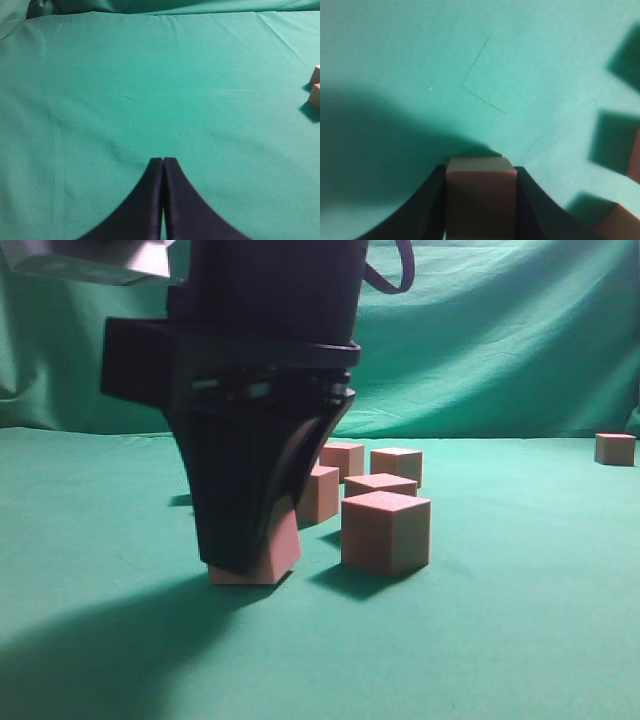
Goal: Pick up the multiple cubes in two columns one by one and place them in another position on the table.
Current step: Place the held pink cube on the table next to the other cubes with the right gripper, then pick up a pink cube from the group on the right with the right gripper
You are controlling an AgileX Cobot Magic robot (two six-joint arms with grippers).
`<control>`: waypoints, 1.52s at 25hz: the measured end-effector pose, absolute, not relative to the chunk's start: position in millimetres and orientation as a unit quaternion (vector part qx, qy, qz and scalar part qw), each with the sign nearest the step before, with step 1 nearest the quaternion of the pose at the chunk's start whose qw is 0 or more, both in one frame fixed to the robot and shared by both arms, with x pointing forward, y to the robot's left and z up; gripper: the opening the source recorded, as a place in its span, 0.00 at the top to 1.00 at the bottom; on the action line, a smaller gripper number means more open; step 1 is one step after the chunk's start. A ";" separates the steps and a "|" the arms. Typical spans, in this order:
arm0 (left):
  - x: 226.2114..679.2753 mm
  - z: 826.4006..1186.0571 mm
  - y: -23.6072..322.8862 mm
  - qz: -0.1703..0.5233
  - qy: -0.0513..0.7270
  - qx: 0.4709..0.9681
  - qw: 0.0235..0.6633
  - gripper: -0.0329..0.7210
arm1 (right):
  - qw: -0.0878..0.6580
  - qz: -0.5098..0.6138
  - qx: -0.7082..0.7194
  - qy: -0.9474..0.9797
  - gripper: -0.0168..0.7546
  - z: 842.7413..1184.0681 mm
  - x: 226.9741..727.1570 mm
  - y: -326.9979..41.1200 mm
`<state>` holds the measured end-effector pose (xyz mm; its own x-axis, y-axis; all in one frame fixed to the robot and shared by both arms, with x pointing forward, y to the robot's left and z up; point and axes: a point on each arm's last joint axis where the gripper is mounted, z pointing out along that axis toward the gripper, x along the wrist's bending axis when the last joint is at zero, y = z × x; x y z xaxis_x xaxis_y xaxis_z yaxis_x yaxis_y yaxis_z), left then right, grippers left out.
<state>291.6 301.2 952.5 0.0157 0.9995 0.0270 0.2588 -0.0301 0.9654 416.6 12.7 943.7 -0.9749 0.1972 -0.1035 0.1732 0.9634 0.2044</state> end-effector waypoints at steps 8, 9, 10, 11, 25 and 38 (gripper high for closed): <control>291.6 952.5 301.2 0.435 0.551 0.571 0.426 0.96 | 0.064 0.098 0.087 0.989 0.23 944.5 415.6 13.2; 291.6 952.5 301.2 0.435 0.551 0.571 0.426 0.96 | 0.065 0.100 0.084 0.989 0.19 946.2 414.2 13.7; 291.6 952.5 301.2 0.435 0.551 0.571 0.426 0.96 | 0.067 0.104 0.083 0.989 0.20 949.6 413.2 13.7; 291.6 952.5 301.2 0.435 0.551 0.571 0.426 0.96 | 0.069 0.110 0.082 0.988 0.20 954.0 412.3 13.5; 291.6 952.5 301.2 0.435 0.551 0.571 0.426 0.96 | 0.151 0.242 0.109 0.952 0.23 1119.5 401.4 -18.3; 291.6 952.5 301.2 0.435 0.551 0.571 0.426 0.96 | 0.244 0.240 0.471 0.813 0.23 1153.9 503.0 -158.5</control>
